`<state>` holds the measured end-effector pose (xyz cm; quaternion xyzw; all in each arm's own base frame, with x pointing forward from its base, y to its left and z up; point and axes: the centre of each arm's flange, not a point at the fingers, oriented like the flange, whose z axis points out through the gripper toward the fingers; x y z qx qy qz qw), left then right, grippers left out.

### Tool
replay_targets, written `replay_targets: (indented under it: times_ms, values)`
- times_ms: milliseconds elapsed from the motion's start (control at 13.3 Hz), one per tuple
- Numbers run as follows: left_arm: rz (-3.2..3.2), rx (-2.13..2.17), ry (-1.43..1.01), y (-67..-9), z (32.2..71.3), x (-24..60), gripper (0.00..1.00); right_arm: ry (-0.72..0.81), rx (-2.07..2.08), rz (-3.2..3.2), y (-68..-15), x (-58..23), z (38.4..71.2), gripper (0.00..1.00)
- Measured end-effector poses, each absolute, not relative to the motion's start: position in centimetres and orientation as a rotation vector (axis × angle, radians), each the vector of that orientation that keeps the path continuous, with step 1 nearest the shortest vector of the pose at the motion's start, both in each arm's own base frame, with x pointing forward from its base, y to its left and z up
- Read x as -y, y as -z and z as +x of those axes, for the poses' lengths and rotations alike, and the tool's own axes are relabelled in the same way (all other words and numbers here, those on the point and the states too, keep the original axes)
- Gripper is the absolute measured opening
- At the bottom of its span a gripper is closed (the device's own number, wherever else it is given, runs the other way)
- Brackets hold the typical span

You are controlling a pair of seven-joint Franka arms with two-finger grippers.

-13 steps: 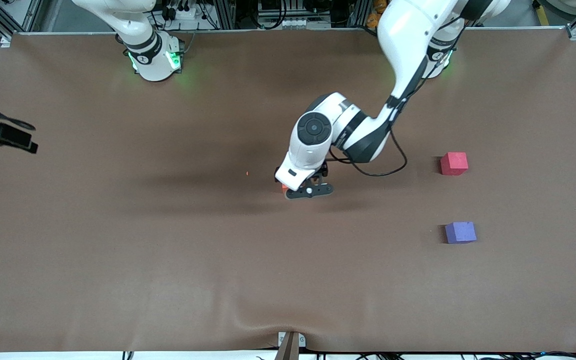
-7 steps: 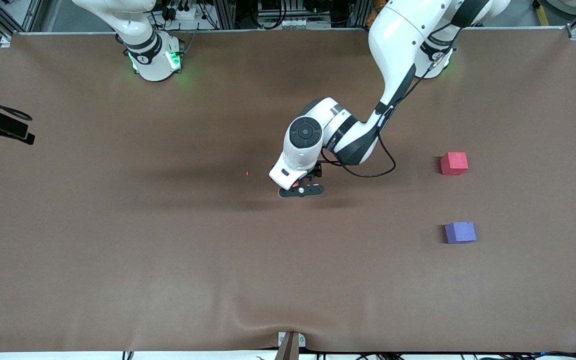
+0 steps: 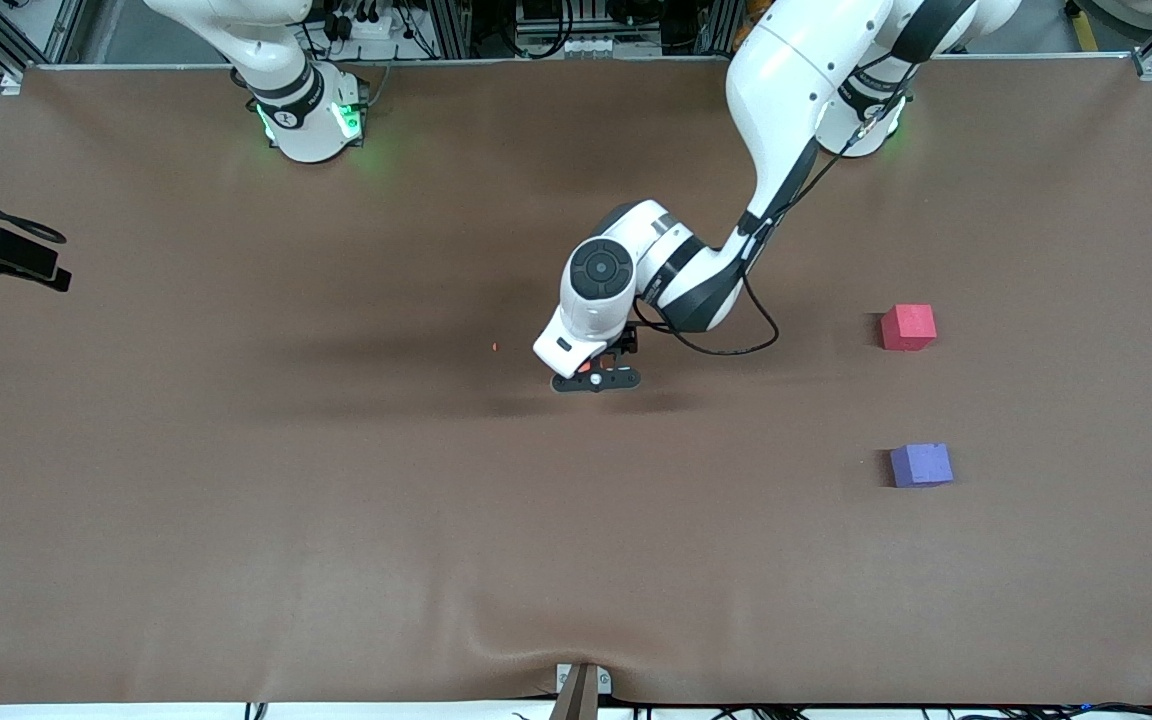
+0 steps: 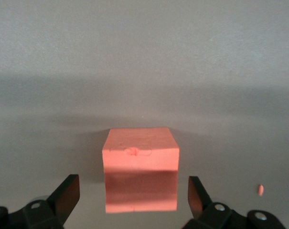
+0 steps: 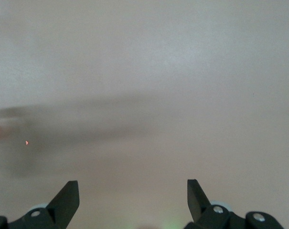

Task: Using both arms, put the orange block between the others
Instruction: 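Lower the left gripper onto the orange cube and close on it, then carry the orange cube with the left gripper toward the pink and blue cubes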

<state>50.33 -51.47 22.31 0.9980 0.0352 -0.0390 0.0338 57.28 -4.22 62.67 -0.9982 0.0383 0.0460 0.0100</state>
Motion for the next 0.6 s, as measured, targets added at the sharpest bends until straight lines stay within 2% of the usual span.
replay_targets:
  times_ms: [300, 375, 449, 524, 599]
  values:
    - [3.066, -0.115, 0.115, -21.2, 50.5, 51.4, 1.00, -0.083, -0.120, -3.121, -64.1, 4.2, 56.8, 1.00]
    - [3.062, -0.116, 0.107, -21.1, 50.6, 51.4, 0.93, -0.062, -0.120, -3.123, -64.9, 4.1, 56.3, 1.00]
    - [3.058, -0.118, 0.101, -20.9, 50.7, 51.4, 0.93, -0.039, -0.120, -3.124, -65.7, 4.1, 55.7, 1.00]
    - [3.057, -0.120, 0.099, -20.7, 50.7, 51.4, 0.87, -0.011, -0.120, -3.125, -66.3, 4.0, 55.2, 1.00]
    - [3.056, -0.121, 0.096, -20.6, 50.8, 51.3, 0.75, 0.013, -0.120, -3.126, -66.6, 4.0, 54.8, 1.00]
